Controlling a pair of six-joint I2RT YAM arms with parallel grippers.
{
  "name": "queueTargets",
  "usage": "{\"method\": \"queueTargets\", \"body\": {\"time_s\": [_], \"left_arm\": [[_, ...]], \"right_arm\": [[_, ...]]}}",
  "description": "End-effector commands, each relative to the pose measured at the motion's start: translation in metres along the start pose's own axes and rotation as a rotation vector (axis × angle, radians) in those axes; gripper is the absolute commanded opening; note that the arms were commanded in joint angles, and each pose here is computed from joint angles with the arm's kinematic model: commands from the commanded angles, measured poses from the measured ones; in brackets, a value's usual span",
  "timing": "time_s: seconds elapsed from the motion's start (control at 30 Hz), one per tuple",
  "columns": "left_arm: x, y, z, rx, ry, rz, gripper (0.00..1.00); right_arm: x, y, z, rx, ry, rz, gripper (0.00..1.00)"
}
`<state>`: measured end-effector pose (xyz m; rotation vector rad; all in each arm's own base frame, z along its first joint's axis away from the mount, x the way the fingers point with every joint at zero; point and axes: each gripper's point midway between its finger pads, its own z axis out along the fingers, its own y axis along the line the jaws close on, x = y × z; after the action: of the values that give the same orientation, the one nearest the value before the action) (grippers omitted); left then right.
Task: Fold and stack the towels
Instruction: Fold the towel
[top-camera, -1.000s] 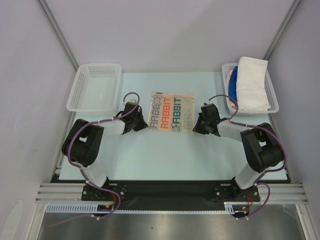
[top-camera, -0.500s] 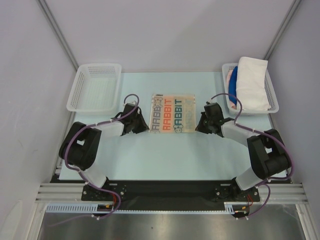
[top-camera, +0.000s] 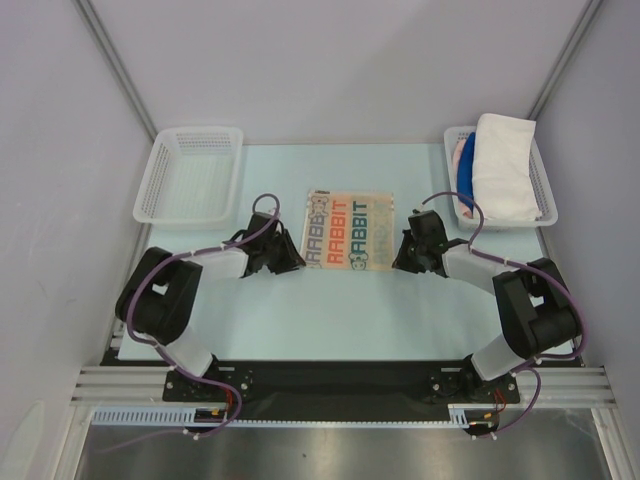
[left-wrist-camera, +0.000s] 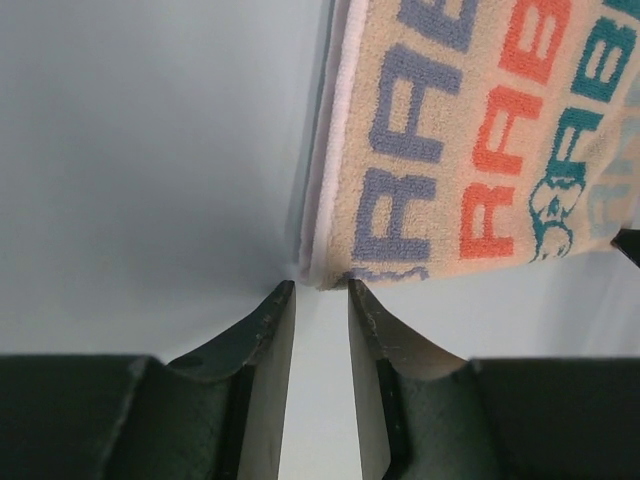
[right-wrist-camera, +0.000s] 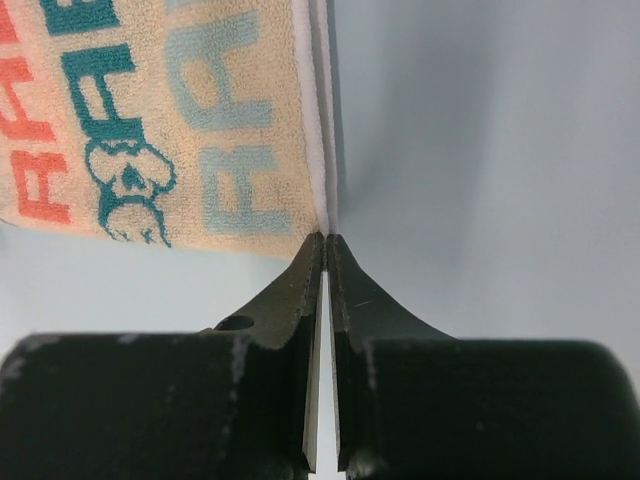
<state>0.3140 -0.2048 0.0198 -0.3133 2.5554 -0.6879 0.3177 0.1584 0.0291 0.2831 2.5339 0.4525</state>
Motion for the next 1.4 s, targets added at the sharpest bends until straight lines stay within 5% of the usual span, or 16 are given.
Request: {"method": "queueTargets", "body": {"time_s": [0.0, 0.13, 0.37, 0.73, 1.07, 1.37], "left_arm": [[0.007, -0.006, 0.009, 0.02, 0.025, -0.006, 0.34], [0.007, -0.004, 0.017, 0.013, 0.023, -0.011, 0.3], [-0.013, -0.012, 0.015, 0.003, -0.031, 0.023, 0.0], [-0.024, -0.033, -0.039, 0.039, -0.107, 0.105, 0.0], [-0.073, -0.109, -0.152, 0.238, -0.308, 0.196, 0.0], [-0.065, -0.145, -0.251, 0.441, -0.427, 0.227, 0.0]], "right_arm": [[-0.003, 0.001, -0.001, -0.008, -0.009, -0.011, 0.06], [-0.004, 0.003, -0.001, -0.018, -0.01, -0.015, 0.06], [-0.013, 0.011, -0.005, -0.04, -0.031, -0.026, 0.06], [-0.017, 0.027, -0.045, -0.077, -0.081, -0.077, 0.05], [-0.097, 0.091, -0.178, -0.269, -0.375, -0.139, 0.01], [-0.093, 0.12, -0.273, -0.434, -0.506, -0.165, 0.0]]}}
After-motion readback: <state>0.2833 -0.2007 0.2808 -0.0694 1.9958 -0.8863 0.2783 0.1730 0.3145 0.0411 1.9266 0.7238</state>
